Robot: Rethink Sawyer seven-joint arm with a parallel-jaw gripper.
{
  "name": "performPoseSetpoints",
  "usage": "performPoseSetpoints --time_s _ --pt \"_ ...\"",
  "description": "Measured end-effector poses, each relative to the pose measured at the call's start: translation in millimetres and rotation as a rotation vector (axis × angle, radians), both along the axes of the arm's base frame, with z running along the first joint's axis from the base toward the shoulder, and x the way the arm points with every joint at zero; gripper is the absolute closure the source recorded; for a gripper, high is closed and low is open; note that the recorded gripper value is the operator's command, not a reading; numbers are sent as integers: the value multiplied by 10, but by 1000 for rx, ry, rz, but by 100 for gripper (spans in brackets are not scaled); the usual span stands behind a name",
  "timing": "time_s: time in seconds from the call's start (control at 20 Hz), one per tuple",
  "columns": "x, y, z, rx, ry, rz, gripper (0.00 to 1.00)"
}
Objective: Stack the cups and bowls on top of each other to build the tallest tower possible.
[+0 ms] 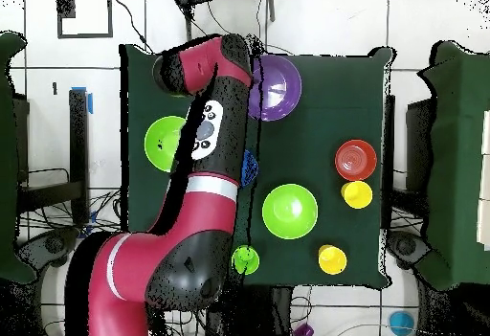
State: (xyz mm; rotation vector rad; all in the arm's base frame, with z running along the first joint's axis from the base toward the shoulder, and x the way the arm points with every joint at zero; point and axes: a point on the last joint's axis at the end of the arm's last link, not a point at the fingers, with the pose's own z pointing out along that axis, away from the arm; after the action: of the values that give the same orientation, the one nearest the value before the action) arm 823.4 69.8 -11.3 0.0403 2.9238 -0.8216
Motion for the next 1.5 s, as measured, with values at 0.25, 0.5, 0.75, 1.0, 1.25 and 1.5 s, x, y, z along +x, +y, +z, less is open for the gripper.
performPoseSetpoints --time_s 0.25,0.5,0.75,1.0,1.25,1.5 --pt "-45 -72 282 37 -2 -55 0" --pt "-85 -120 593 70 -12 -102 0" --pt "-85 -168 946 87 -36 -128 0" --pt "-45 -181 1174 91 -61 -132 0" --pt "-15 -177 1286 93 -76 -131 0" --pt "-18 -133 1334 86 -77 -127 0"
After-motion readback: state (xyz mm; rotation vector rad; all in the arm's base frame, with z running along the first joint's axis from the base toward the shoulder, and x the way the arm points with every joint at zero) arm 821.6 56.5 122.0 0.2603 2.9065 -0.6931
